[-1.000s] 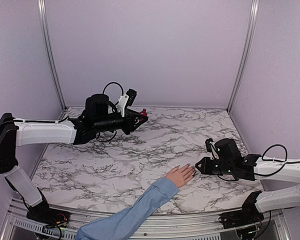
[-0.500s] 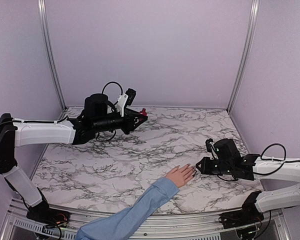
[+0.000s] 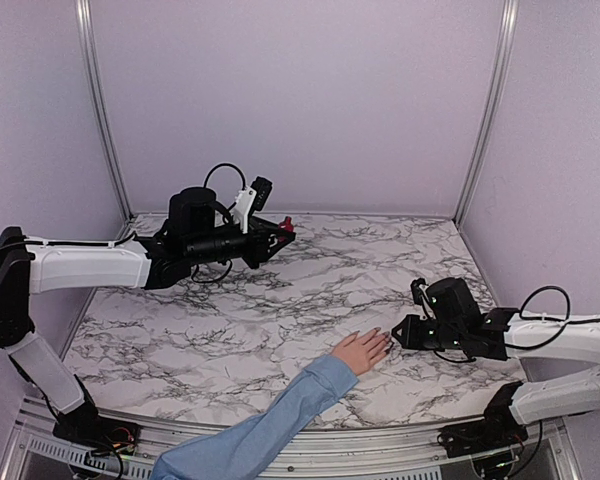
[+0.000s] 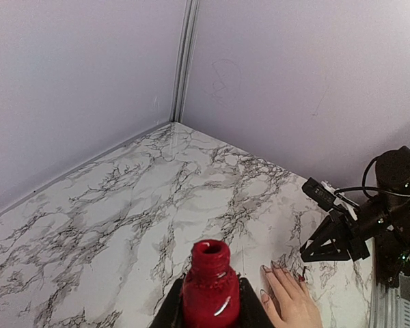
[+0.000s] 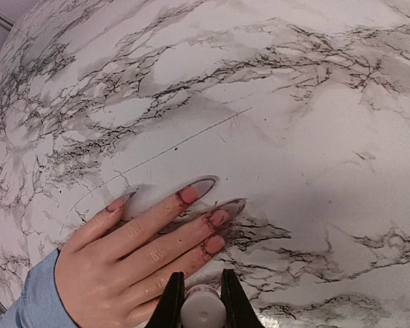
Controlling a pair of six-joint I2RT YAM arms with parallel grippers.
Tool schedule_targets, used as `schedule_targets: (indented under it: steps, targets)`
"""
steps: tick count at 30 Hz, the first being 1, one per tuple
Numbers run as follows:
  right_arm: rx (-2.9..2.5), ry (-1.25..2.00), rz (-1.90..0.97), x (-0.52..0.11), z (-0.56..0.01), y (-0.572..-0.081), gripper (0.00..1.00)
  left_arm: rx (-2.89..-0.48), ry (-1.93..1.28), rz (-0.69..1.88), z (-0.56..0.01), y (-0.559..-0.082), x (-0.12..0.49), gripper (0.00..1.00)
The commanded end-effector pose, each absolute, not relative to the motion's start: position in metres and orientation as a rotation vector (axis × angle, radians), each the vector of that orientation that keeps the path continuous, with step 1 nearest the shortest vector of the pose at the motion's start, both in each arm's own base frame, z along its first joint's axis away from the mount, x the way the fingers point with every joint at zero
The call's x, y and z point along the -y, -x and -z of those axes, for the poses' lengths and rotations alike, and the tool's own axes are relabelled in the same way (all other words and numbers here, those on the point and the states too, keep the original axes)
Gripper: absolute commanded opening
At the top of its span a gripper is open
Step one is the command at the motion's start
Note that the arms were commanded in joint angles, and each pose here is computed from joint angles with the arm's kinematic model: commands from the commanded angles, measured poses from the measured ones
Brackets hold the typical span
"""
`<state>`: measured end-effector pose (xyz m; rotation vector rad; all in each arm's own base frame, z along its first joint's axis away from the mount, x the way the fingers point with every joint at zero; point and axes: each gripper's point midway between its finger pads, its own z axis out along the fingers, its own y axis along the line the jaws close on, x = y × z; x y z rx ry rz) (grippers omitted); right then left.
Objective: Paint the nails
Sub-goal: Paint the hand on the nail.
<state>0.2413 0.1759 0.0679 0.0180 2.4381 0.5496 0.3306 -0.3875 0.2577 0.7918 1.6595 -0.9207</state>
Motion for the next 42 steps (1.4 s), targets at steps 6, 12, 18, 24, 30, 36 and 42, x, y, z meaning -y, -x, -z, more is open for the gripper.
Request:
schedule_targets:
  steps: [6, 12, 18, 24, 30, 36, 42]
  targets:
    - [-2.375, -0.049, -0.56, -0.1791, -0.0864, -0.2508, 0.0, -1.622, -0.793, 0.92, -0.2707, -0.3298, 0.3843, 0.0]
    - [-2.363, -0.046, -0.567, -0.1799, -0.0881, -0.2516, 0.0, -1.625, -0.791, 0.919, -0.2697, -0.3297, 0.3837, 0.0]
    - [-2.381, -0.032, -0.565, -0.1824, -0.0846, -0.2517, 0.0, -1.629, -0.792, 0.917, -0.2677, -0.3292, 0.3829, 0.0]
    - [-2.402, -0.021, -0.559, -0.1838, -0.0802, -0.251, 0.0, -1.631, -0.789, 0.915, -0.2673, -0.329, 0.3822, 0.0]
    - [-2.399, -0.02, -0.562, -0.1836, -0.0807, -0.2503, 0.0, -1.631, -0.784, 0.916, -0.2682, -0.3291, 0.3818, 0.0]
    - [-2.387, -0.029, -0.562, -0.1821, -0.0832, -0.2508, 0.0, -1.631, -0.783, 0.92, -0.2689, -0.3293, 0.3823, 0.0]
    - [-2.382, -0.037, -0.554, -0.1801, -0.0835, -0.2509, 0.0, -1.635, -0.779, 0.922, -0.2686, -0.3292, 0.3819, 0.0]
